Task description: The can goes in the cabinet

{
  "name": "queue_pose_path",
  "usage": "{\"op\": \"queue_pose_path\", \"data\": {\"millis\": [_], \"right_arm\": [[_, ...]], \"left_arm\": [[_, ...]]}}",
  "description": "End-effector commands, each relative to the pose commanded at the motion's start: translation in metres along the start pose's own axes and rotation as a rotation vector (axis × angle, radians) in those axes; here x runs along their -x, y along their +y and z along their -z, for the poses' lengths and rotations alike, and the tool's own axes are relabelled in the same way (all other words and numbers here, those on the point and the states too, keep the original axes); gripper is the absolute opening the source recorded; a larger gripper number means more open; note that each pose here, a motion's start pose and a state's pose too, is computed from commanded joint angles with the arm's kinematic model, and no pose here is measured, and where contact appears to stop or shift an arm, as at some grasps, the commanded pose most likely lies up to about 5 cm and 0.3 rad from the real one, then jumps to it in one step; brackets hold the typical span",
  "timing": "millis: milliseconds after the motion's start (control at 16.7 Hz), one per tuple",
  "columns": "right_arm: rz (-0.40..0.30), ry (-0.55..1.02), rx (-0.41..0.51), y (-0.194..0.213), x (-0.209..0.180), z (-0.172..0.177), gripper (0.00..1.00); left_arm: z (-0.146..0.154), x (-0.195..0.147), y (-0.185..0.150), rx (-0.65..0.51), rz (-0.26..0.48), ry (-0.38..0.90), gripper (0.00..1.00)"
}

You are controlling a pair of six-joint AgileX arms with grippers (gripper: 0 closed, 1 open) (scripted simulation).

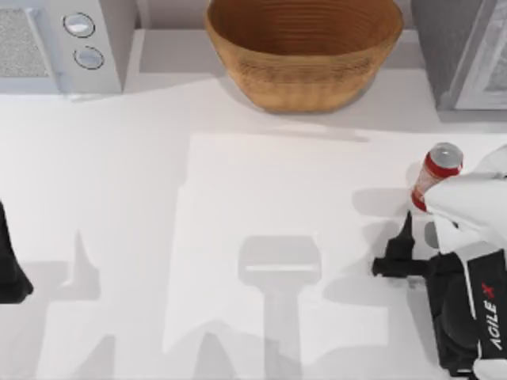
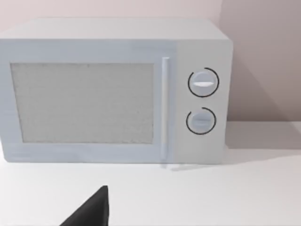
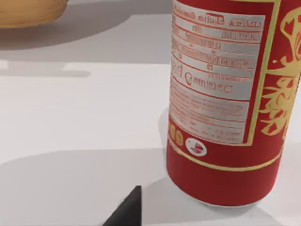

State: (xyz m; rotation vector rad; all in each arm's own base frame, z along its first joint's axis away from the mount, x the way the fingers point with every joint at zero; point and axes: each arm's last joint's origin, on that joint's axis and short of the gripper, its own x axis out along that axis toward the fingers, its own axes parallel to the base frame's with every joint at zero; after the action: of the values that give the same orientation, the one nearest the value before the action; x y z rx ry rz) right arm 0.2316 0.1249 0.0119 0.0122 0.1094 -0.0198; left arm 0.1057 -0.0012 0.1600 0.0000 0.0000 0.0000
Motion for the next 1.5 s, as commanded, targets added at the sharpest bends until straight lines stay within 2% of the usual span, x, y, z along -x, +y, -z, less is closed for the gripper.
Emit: {"op": "queue_pose_path", "data": {"millis": [780, 1200, 1500], "right_arm": [[-0.009, -0.015, 0.010, -0.016, -0.051, -0.016, 1.00], [-0.009, -0.015, 0.010, -0.018, -0.056, -0.018, 1.00], [-0.009, -0.015, 0.010, -0.018, -0.056, -0.018, 0.62]], "left_arm": [[0.000, 0.000, 0.000, 0.000, 0.000, 0.000, 1.00], [0.000, 0.000, 0.000, 0.000, 0.000, 0.000, 1.00], [0.000, 0.000, 0.000, 0.000, 0.000, 0.000, 1.00]]}}
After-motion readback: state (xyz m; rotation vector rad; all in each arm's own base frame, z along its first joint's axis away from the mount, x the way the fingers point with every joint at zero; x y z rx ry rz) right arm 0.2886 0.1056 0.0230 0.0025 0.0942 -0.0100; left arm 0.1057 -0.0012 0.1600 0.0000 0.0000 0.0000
